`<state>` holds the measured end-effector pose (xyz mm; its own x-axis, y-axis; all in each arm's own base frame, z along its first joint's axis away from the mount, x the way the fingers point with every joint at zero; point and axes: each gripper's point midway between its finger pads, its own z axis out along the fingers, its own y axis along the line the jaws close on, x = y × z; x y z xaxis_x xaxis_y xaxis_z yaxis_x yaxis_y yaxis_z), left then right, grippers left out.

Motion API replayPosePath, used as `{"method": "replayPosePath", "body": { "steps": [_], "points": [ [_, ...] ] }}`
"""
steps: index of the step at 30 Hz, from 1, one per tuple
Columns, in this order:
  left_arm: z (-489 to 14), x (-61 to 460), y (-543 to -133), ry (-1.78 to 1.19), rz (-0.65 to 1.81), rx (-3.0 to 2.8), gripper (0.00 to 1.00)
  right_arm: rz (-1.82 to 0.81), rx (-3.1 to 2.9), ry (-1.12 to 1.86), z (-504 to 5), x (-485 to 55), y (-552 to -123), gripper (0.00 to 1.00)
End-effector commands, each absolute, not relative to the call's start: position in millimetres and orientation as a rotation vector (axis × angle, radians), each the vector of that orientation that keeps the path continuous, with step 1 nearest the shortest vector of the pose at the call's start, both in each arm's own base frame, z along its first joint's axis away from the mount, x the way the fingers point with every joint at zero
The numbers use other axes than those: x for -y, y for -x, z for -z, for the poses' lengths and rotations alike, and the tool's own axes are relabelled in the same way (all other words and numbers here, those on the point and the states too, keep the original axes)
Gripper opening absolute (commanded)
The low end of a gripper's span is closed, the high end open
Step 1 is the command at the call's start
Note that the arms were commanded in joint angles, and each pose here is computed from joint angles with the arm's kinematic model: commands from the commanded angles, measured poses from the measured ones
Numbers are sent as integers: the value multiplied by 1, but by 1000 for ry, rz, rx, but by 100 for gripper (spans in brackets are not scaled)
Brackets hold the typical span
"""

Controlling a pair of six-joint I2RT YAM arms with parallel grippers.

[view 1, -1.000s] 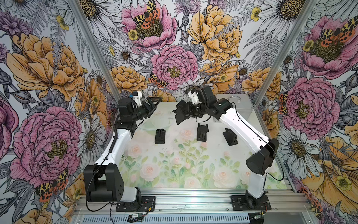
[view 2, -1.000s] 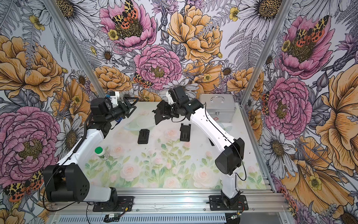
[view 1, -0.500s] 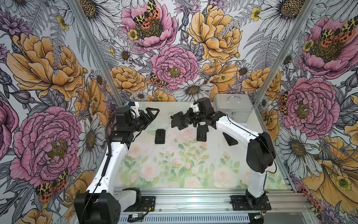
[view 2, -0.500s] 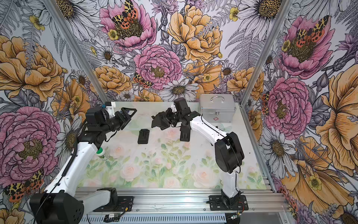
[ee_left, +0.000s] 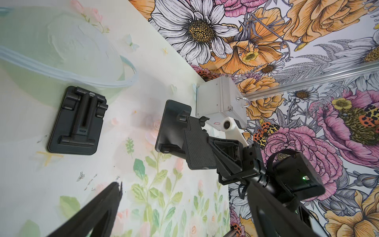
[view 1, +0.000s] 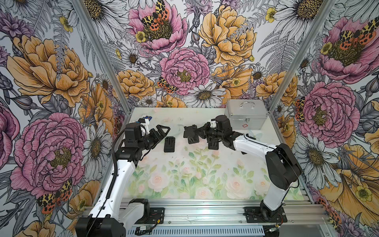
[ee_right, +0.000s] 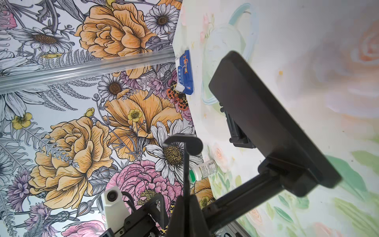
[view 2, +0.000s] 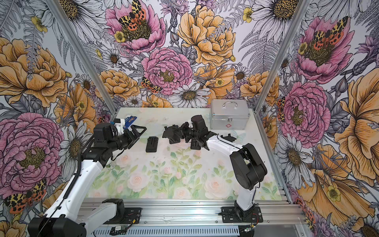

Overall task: Open the phone stand
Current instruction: Place the phone stand at the center of the board.

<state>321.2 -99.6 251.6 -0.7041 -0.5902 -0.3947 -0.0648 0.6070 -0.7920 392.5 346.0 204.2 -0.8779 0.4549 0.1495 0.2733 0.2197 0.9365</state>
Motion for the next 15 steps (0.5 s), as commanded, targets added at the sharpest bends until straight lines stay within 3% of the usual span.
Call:
{"method": "replayPosePath", "body": {
  "steps": [1,15],
  "points": [
    [-253,100,-317,483,1013,-2174,99,-1840,-2194,-652,-241,-346,-391,0],
    [-249,105,-315,468,1011,-2193,99,-1935,-2202,-840,-208,-331,-330,0]
  ]
}}
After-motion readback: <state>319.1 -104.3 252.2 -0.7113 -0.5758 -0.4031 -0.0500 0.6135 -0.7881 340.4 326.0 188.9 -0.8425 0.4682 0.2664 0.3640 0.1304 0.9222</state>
